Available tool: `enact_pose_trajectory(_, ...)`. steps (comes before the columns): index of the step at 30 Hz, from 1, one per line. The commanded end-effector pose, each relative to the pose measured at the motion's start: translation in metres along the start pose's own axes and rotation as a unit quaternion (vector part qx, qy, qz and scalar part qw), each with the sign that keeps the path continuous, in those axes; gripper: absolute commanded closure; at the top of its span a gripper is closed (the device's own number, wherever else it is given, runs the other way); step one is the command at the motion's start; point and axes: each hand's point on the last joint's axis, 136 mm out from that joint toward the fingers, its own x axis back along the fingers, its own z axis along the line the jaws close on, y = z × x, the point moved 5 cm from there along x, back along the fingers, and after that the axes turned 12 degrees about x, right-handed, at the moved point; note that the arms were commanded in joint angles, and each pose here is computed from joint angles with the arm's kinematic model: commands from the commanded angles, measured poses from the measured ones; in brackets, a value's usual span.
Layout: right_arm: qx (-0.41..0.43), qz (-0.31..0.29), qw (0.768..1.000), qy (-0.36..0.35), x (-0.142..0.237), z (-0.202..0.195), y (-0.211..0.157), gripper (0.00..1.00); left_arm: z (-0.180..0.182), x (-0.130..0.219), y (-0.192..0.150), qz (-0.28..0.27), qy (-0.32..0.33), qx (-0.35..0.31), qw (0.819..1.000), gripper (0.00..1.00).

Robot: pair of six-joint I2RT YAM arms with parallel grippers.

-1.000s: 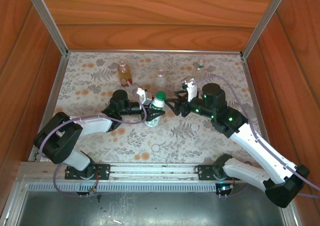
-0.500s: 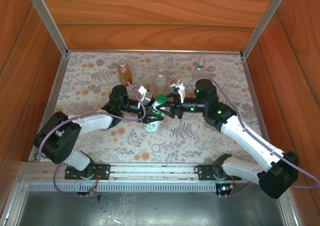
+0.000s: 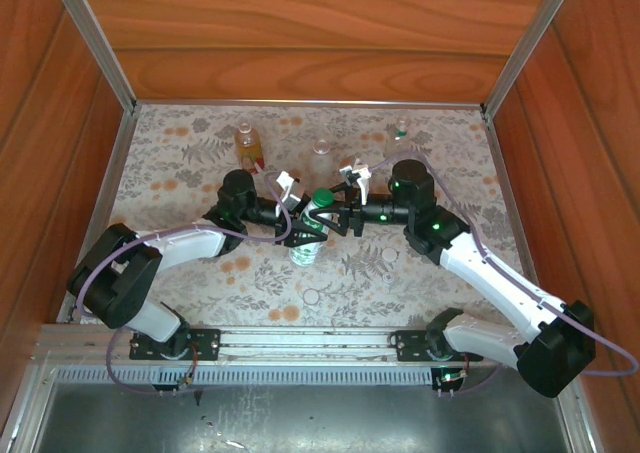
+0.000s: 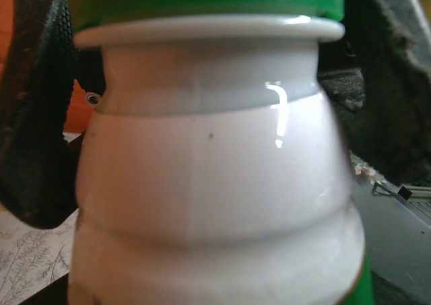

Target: Screw on the bottle caps

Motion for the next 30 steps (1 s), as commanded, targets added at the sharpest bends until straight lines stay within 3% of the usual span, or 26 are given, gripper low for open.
enact_pose_trajectory(1, -0.003, -0.034, 0.999, -0.011, 0.001, -0.002, 0.011, 0.45, -0.004, -0.004, 0.005, 0.002, -0.017, -0.015, 1.000, 0.44)
enact_pose_trajectory(7, -0.013, -0.034, 0.999, -0.004, -0.003, -0.004, 0.008, 0.74, -0.001, -0.003, 0.004, -0.002, -0.007, -0.014, 1.000, 0.39)
enact_pose_trajectory(9, -0.011, -0.037, 0.999, -0.012, -0.001, -0.004, 0.009, 0.81, 0.001, -0.002, 0.004, -0.011, 0.011, -0.018, 1.000, 0.27)
enact_pose_trajectory(11, -0.010, -0.041, 0.999, -0.030, 0.001, -0.007, 0.010, 0.83, 0.006, 0.001, 0.007, -0.027, 0.046, -0.026, 0.998, 0.17)
enact_pose_trajectory(14, -0.038, -0.043, 0.993, -0.103, 0.004, -0.024, 0.010, 0.86, 0.017, 0.006, 0.010, -0.059, 0.118, -0.042, 0.990, 0.07)
enact_pose_trajectory(16, -0.073, -0.043, 0.981, -0.177, 0.009, -0.041, 0.005, 0.90, 0.027, 0.012, 0.011, -0.084, 0.188, -0.054, 0.977, 0.05)
enact_pose_trajectory(19, -0.140, -0.058, 0.954, -0.257, 0.015, -0.058, -0.004, 0.90, 0.038, 0.010, 0.004, -0.096, 0.305, -0.120, 0.940, 0.03)
enact_pose_trajectory(22, -0.177, -0.073, 0.941, -0.279, 0.016, -0.062, -0.007, 0.90, 0.046, 0.003, -0.004, -0.076, 0.383, -0.183, 0.902, 0.03)
enact_pose_trajectory(25, -0.188, -0.078, 0.937, -0.283, 0.017, -0.062, -0.007, 0.90, 0.059, 0.006, -0.007, -0.067, 0.448, -0.197, 0.870, 0.05)
enact_pose_trajectory(27, -0.191, -0.076, 0.937, -0.282, 0.016, -0.061, -0.007, 0.90, 0.066, 0.009, -0.007, -0.062, 0.478, -0.204, 0.852, 0.13)
enact_pose_trajectory(30, -0.191, -0.068, 0.937, -0.284, 0.015, -0.063, -0.009, 0.90, 0.067, 0.009, -0.005, -0.064, 0.485, -0.204, 0.848, 0.25)
